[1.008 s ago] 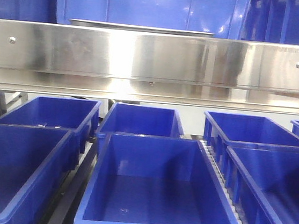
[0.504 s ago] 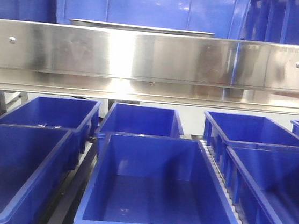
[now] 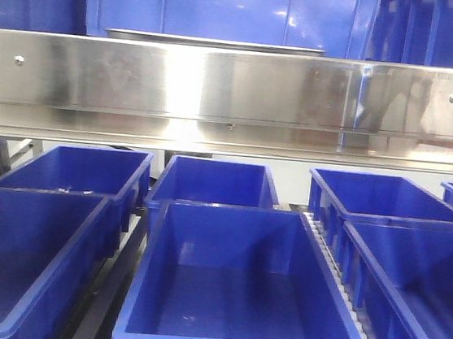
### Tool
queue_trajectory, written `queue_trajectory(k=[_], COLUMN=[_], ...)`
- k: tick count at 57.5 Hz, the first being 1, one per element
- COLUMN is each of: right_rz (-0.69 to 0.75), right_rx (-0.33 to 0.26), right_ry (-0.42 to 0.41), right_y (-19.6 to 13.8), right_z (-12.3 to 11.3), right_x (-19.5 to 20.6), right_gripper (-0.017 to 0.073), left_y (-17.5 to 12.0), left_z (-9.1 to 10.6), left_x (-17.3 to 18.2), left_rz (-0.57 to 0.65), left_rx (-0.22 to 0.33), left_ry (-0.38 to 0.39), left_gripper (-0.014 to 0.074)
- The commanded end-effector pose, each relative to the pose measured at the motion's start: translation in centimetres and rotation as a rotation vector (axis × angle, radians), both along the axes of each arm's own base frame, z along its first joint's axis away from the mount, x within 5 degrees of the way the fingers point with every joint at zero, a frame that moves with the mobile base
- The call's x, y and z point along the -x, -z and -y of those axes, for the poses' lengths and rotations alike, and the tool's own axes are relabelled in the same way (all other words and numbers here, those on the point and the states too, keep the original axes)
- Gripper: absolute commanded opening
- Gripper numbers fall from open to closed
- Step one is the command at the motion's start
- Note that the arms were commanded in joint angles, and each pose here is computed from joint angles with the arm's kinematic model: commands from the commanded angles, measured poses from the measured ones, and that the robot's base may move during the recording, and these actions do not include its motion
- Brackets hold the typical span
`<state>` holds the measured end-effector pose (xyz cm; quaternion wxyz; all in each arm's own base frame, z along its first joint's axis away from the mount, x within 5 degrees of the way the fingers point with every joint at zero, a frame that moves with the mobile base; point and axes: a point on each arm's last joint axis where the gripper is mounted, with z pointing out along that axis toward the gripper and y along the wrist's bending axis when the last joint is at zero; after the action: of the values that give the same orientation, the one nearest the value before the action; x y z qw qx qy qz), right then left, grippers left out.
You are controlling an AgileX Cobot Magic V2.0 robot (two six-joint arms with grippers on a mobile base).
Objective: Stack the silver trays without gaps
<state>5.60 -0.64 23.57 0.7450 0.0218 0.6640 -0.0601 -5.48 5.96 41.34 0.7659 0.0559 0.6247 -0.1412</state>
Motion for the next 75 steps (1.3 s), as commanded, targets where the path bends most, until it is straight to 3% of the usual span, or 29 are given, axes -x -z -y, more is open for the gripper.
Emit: queue_trajectory(k=[1,12,23,75], right_rz=[-0.001,-0.001,-0.049,-0.069], right_rx=[0.0,0.002,-0.055,-0.074], right_ry=[0.006,-0.024,-0.074,-0.075], right_y=[0.4,1.3,2.5,2.6], right_z=[0.0,-0.1,-0.4,-0.4], right_x=[0.0,0.1,0.0,0.0], right_gripper=[-0.0081,-0.0081,-0.0081,-0.0081], left_y=[0.0,0.0,0.0,0.0], left_z=[0.0,0.0,0.0,0.0], left_x=[0.0,0.0,0.0,0.0], left_rz=[0.011,0.011,0.011,0.011], left_rx=[0.002,0.002,0.002,0.002], left_ry=[0.006,0.006,0.006,0.006], left_gripper=[-0.0009,-0.0009,-0.0009,-0.0009])
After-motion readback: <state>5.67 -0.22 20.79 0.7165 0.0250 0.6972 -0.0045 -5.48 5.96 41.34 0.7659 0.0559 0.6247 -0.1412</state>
